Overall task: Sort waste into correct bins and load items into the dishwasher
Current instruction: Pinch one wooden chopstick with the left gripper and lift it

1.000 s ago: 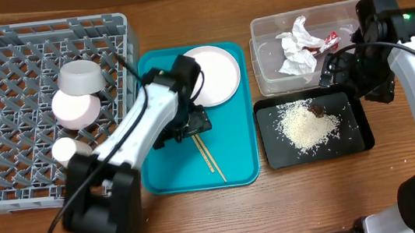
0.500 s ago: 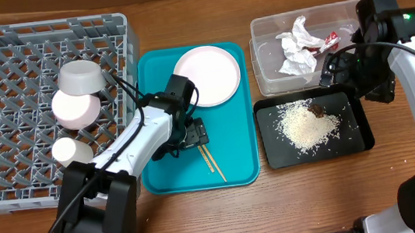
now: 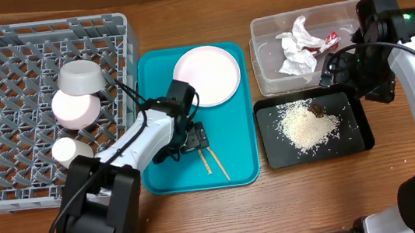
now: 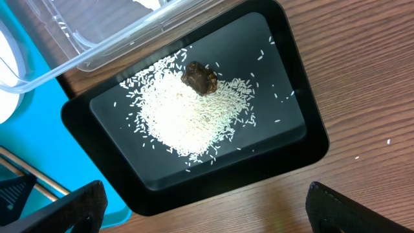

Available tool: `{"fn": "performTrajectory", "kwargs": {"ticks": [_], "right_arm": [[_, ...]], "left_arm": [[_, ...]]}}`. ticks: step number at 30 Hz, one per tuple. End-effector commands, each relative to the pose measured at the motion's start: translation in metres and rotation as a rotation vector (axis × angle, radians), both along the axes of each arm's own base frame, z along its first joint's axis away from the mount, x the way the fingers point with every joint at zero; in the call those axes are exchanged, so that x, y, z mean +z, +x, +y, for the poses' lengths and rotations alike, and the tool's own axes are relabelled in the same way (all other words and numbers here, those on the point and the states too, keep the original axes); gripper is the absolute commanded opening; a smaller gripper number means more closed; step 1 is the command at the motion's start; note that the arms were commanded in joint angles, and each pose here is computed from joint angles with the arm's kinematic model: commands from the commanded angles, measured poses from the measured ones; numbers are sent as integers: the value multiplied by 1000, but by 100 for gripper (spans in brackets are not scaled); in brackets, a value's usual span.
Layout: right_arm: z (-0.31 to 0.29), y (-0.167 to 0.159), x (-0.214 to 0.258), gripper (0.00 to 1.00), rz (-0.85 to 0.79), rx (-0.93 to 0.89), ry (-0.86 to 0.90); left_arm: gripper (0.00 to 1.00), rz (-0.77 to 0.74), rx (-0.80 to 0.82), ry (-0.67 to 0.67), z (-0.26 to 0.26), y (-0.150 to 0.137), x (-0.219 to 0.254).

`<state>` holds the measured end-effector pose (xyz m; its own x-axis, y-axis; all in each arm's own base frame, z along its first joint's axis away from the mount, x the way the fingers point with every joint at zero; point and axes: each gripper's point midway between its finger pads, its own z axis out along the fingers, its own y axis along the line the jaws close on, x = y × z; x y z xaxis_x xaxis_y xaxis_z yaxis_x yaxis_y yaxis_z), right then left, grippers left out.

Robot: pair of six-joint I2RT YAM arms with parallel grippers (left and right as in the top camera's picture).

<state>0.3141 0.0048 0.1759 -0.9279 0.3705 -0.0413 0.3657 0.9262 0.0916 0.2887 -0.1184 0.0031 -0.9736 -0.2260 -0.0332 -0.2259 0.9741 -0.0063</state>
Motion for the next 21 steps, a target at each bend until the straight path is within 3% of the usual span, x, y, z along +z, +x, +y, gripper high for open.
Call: {"fn": "performTrajectory", "kwargs": {"ticks": [1, 2, 4, 6, 8, 13, 16, 21], "right_arm": [[-1, -1, 12, 100, -44, 5, -8], [-1, -1, 12, 100, -44, 5, -8], [-1, -1, 12, 100, -43, 6, -8], [-1, -1, 12, 100, -41, 6, -8], [-1, -1, 12, 100, -41, 6, -8], [-1, -1, 12, 100, -41, 6, -8], [-1, -1, 12, 100, -41, 6, -8], [-1, -2, 12, 100, -40, 6, -8]], "left_arm": [[100, 33, -15, 11, 4, -7, -7], [100, 35, -15, 11, 4, -7, -7], [90, 40, -15, 13, 4, -8, -7], [67, 44, -15, 15, 5, -9, -7], [53, 47, -15, 16, 5, -10, -7], [36, 47, -15, 17, 5, -10, -7], [17, 47, -15, 17, 5, -10, -7], [6, 50, -15, 18, 5, -11, -7]]}}
